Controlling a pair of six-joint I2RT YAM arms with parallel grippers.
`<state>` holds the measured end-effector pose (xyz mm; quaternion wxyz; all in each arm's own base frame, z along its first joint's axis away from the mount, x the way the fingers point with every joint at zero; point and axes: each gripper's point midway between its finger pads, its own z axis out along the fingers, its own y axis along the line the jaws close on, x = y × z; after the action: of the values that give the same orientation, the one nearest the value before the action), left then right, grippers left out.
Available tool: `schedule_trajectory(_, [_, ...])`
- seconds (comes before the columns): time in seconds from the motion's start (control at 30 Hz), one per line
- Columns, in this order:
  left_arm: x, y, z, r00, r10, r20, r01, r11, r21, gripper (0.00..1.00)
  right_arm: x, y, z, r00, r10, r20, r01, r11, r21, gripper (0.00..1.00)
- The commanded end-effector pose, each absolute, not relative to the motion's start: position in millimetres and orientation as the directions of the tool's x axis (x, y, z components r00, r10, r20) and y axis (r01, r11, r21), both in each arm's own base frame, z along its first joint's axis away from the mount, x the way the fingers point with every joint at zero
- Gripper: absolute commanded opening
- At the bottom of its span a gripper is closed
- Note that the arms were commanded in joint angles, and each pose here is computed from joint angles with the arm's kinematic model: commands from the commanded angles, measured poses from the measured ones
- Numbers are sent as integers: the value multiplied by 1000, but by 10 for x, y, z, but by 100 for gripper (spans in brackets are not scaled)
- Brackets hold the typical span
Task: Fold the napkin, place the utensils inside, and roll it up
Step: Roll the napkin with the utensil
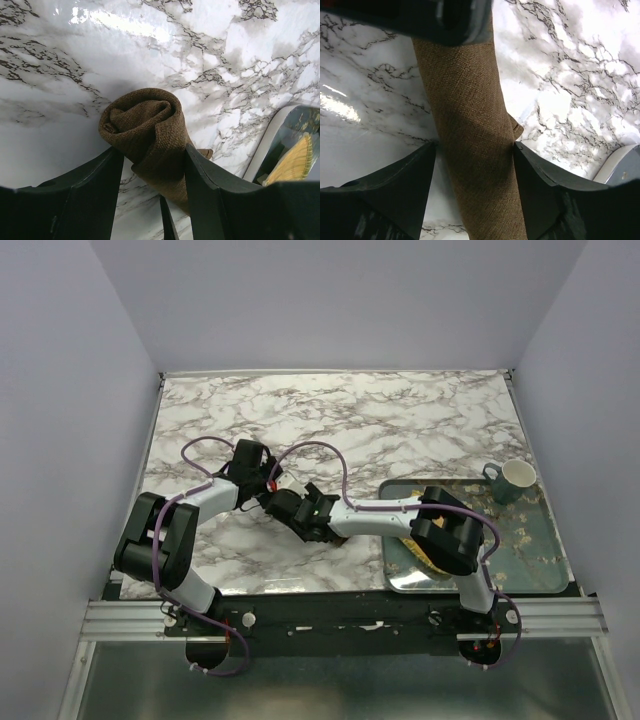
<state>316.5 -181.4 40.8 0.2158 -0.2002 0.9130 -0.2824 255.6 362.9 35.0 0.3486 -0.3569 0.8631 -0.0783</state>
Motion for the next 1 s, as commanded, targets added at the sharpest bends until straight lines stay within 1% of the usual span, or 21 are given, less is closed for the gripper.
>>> schedule_trajectory(0.0, [3132, -1822, 422, -838, -467, -284, -222, 766, -603, 59, 2590, 3352, 94, -557, -671, -489, -539, 740, -403, 67])
schedule_trajectory(0.07, [3131, -1823, 433, -839, -461, -288, -216, 768, -603, 59, 2606, 3344, 106, -558, -669, -491, -547, 741, -388, 61])
schedule_trajectory(0.1, [3130, -1819, 434, -840, -459, -289, -215, 771, -600, 59, 2600, 3357, 99, -563, -663, -494, -557, 745, -367, 53])
schedule_trajectory(0.13, [3132, -1810, 448, -839, -458, -294, -211, 772, -599, 62, 2601, 3362, 104, -563, -661, -496, -563, 746, -355, 50])
schedule_trajectory(0.2, [3139, -1799, 485, -837, -453, -307, -202, 777, -596, 63, 2624, 3366, 90, -582, -641, -501, -573, 760, -307, 47])
schedule_trajectory(0.27, [3145, -1767, 539, -831, -451, -325, -192, 781, -595, 66, 2643, 3331, 99, -604, -616, -506, -589, 773, -237, 46])
schedule_trajectory(0.3, [3132, -1750, 551, -832, -449, -325, -194, 785, -589, 66, 2588, 3426, 99, -609, -601, -518, -625, 765, -155, 46])
schedule_trajectory(0.33, [3148, -1721, 607, -823, -453, -343, -187, 787, -589, 69, 2574, 3434, 119, -615, -593, -519, -637, 762, -116, 45])
schedule_trajectory(0.37, [3151, -1709, 639, -820, -453, -349, -183, 786, -590, 70, 2610, 3421, 114, -633, -581, -511, -642, 764, -73, 46])
schedule_trajectory(0.4, [3152, -1682, 666, -815, -458, -354, -186, 786, -589, 71, 2529, 3478, 97, -648, -581, -493, -670, 742, 6, 46])
schedule_trajectory(0.47, [3157, -1660, 752, -806, -462, -369, -178, 785, -594, 74, 2563, 3449, 99, -683, -554, -477, -664, 743, 87, 45])
schedule_trajectory(0.5, [3150, -1662, 780, -806, -459, -373, -173, 786, -594, 75, 2468, 3522, 121, -700, -549, -457, -680, 709, 188, 45])
schedule_trajectory(0.57, [3139, -1671, 836, -803, -463, -374, -168, 779, -604, 76, 2502, 3491, 139, -734, -519, -438, -657, 705, 267, 45])
schedule_trajectory(0.6, [3144, -1677, 850, -801, -468, -374, -167, 774, -611, 76, 2416, 3553, 175, -745, -519, -418, -660, 664, 352, 45])
schedule_trajectory(0.67, [3129, -1710, 831, -807, -471, -357, -170, 763, -623, 77, 2442, 3539, 206, -775, -494, -394, -631, 644, 432, 45])
schedule_trajectory(0.7, [3139, -1725, 813, -808, -474, -350, -171, 757, -630, 77, 2366, 3597, 218, -785, -500, -366, -619, 598, 509, 45])
schedule_trajectory(0.77, [3152, -1778, 766, -816, -478, -326, -178, 743, -645, 77, 2386, 3577, 211, -807, -485, -337, -585, 579, 568, 45])
schedule_trajectory(0.83, [3188, -1846, 756, -822, -477, -312, -172, 729, -662, 77, 2319, 3604, 184, -818, -494, -295, -553, 531, 642, 45])
schedule_trajectory(0.9, [3236, -1874, 762, -821, -473, -320, -166, 734, -659, 77, 2311, 3602, 195, -828, -491, -270, -520, 496, 695, 45])
schedule_trajectory(0.97, [3264, -1908, 711, -827, -465, -317, -167, 740, -651, 77, 2336, 3589, 125, -835, -489, -252, -503, 494, 709, 45])
